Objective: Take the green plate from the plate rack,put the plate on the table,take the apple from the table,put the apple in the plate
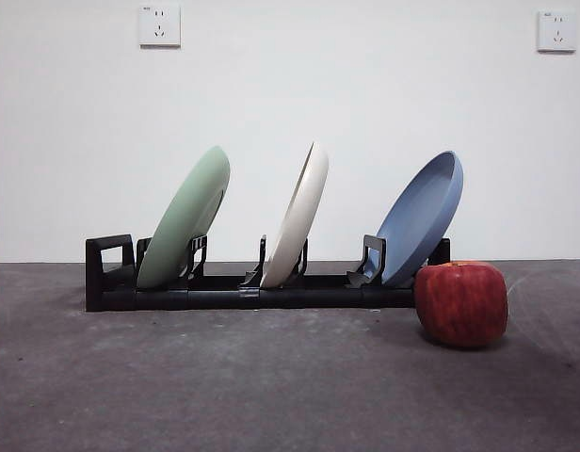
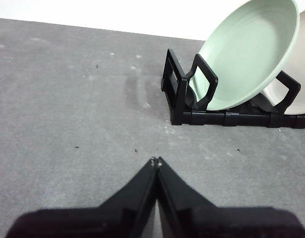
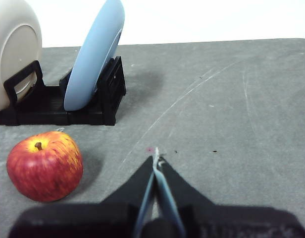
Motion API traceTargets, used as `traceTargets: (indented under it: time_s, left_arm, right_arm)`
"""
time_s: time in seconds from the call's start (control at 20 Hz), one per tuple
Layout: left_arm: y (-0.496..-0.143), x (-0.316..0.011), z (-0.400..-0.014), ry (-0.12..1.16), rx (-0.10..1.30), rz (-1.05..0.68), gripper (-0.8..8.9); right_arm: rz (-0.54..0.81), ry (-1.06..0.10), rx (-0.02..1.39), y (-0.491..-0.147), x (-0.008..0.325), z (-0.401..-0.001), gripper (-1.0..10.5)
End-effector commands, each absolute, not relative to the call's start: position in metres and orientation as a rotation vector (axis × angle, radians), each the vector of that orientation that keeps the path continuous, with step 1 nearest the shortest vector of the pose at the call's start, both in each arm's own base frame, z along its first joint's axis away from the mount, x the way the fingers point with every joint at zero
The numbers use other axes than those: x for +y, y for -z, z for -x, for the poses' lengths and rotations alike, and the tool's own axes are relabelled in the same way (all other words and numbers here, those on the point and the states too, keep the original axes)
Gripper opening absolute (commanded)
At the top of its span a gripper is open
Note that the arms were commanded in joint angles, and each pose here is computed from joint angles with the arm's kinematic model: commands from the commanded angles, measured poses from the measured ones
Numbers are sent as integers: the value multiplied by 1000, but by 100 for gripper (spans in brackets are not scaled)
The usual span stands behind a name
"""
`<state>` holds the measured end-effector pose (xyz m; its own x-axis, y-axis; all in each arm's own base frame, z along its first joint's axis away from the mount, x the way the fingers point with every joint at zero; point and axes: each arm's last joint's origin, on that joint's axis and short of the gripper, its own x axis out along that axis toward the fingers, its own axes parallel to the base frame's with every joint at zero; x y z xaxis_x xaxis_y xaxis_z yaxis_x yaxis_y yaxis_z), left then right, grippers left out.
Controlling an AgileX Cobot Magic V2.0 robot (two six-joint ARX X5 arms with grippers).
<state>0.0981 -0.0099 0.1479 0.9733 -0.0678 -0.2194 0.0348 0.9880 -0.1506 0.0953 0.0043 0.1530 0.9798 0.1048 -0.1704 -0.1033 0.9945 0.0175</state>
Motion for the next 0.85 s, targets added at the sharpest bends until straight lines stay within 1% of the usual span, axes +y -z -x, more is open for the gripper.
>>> traceTargets:
  time_s: [0.05,0.55,0.75,0.85]
  left_arm:
    - [-146,-10,-99,48,226,134,-4]
    - [-146,-10,-99,48,225,135,-4]
    - [-149,-10,-99,50,200,137,-4]
    - [-151,-10,-99,51,179,145,-3]
  right_arm:
    - [-3,-104,175,-150,4,-96,1]
    - [-4,-105,175,-150,4,-96,1]
    - [-9,-109,175,-151,4,-96,1]
    - [-90,-101,179,-151,4,-96,1]
